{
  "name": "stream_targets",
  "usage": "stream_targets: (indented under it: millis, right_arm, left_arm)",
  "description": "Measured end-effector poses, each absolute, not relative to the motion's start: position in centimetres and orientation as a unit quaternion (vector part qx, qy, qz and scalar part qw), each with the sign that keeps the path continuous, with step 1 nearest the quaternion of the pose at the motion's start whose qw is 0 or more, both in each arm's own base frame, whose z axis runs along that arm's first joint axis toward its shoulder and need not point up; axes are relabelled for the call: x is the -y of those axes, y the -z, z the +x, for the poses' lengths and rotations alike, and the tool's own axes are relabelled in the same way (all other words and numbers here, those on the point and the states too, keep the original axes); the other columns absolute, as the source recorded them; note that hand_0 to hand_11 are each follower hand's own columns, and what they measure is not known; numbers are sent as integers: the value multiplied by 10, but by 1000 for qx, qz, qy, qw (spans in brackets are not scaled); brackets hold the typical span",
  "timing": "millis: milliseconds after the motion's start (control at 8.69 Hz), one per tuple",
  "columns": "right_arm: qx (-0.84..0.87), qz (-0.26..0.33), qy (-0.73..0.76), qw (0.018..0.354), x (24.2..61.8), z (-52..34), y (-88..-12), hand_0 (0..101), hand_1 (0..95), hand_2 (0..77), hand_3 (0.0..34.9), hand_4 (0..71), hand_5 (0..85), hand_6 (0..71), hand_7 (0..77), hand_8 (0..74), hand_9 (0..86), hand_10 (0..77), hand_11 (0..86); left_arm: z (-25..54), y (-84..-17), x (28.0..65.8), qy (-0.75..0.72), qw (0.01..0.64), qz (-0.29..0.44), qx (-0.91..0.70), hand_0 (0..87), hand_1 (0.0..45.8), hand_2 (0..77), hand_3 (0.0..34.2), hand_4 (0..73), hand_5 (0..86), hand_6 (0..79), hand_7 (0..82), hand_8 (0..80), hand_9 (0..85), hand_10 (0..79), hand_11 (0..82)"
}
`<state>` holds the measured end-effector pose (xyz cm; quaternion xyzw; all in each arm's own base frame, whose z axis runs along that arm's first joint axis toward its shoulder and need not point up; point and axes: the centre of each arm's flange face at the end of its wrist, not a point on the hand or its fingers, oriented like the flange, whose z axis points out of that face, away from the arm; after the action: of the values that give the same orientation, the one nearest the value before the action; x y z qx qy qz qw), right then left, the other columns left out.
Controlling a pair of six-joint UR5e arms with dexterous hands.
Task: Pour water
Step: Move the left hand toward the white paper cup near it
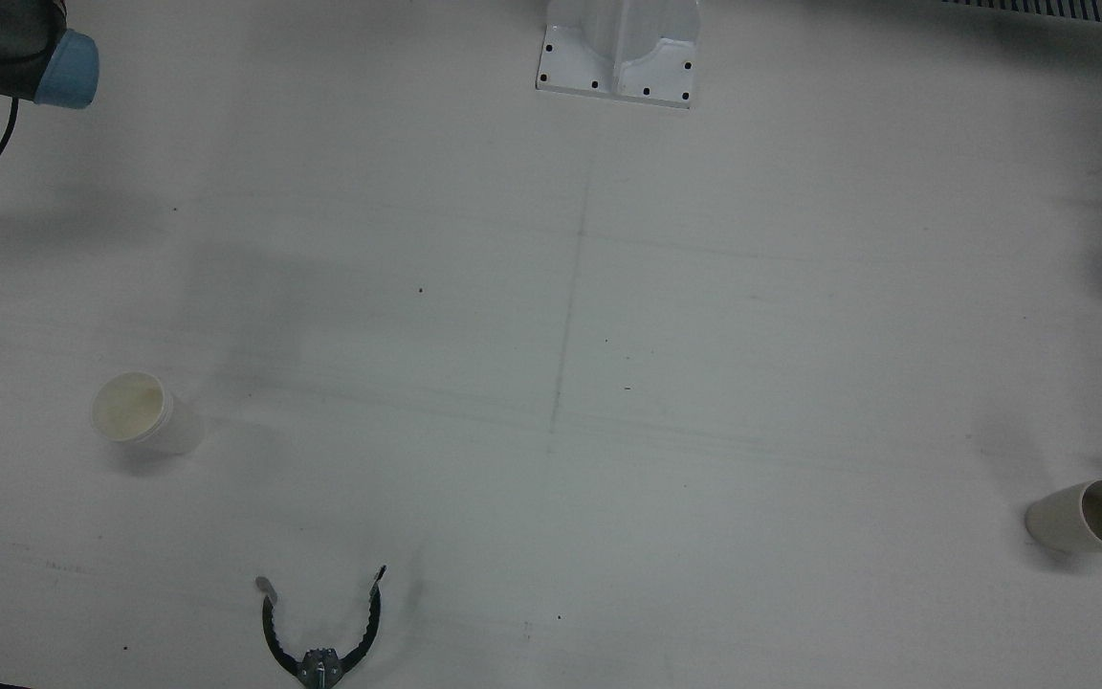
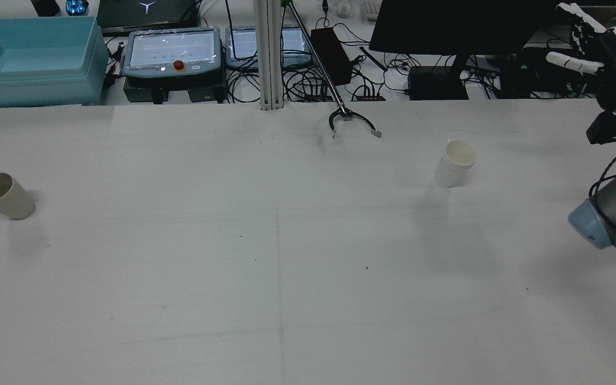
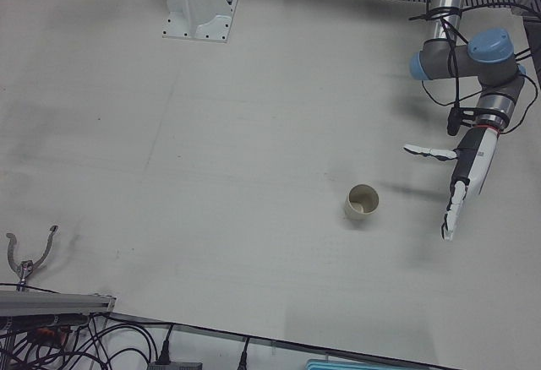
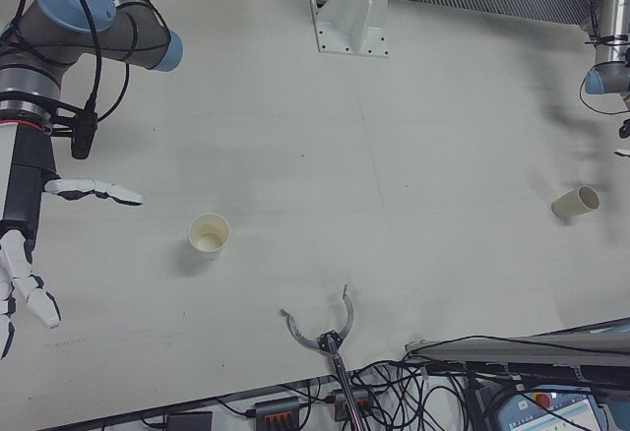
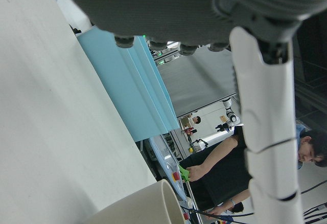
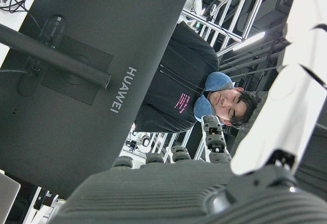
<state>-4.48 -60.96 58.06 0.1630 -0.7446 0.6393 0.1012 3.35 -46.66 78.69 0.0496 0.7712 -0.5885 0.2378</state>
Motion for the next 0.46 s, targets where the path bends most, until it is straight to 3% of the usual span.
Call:
stream_targets:
  millis: [230,460]
  right_arm:
    - [746,160,-639,100,606,-44,-580,450,136,142,53,0,109,5,76,5,5,5,5]
    - [743,158,-643,101,586,-35,-590,450,136,142,54,0,120,5,76,0,5,5,5]
  left_arm:
    - [71,-804,461,589,235,43,-772,559,207,11,79,11,5,5,33,0,5,0,11]
    - [111,-806,465,587,229,33,-776,558,207,11,78,11,5,5,22,0,11,0,11]
